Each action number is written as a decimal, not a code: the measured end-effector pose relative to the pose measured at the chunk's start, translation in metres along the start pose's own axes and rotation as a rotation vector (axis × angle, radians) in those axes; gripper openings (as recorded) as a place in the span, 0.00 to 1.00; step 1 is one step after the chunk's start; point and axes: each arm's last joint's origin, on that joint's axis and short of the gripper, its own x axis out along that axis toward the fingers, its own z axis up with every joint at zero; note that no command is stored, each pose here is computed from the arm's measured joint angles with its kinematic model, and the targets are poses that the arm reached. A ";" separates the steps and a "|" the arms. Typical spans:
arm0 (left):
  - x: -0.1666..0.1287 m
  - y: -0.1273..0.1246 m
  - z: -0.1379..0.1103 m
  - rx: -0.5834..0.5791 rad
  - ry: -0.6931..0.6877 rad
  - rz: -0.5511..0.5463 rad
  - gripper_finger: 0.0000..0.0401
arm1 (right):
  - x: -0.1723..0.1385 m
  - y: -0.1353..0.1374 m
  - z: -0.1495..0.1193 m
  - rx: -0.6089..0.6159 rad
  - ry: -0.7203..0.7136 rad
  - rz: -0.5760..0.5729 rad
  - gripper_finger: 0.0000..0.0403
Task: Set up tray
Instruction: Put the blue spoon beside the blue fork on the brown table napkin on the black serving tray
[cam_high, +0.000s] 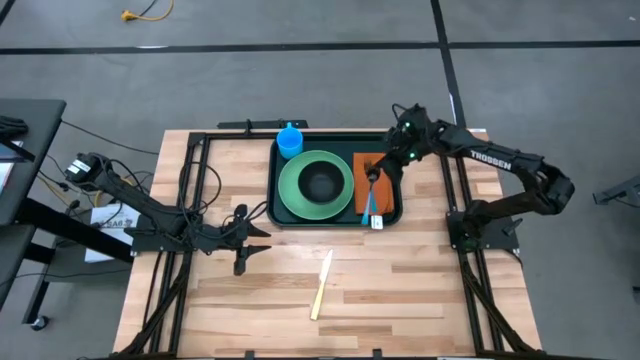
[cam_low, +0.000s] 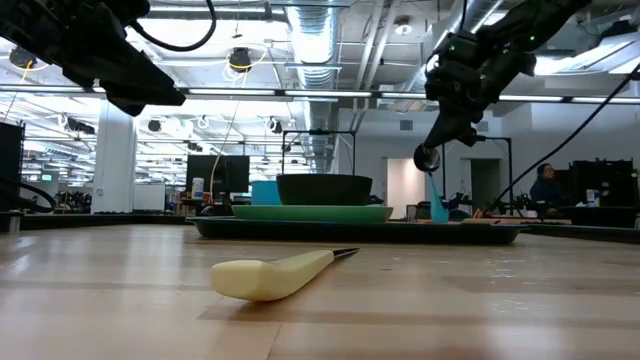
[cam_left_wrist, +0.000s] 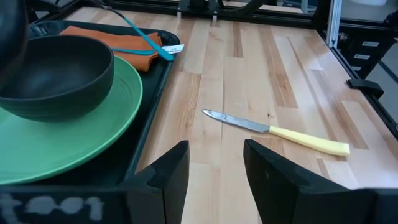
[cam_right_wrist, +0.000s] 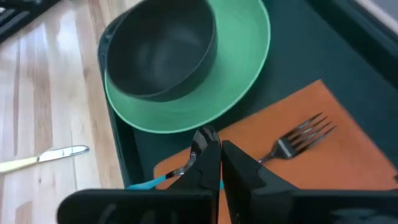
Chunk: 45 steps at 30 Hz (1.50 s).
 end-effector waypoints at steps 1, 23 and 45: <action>0.000 0.000 0.000 -0.003 0.000 0.000 0.35 | -0.001 -0.003 0.000 -0.006 -0.009 0.005 0.00; 0.000 0.000 0.000 -0.030 -0.002 0.005 0.35 | 0.074 -0.075 0.039 0.000 0.200 0.092 0.00; 0.000 0.000 0.000 -0.045 0.001 0.003 0.35 | 0.101 -0.097 0.043 0.023 0.305 0.033 0.00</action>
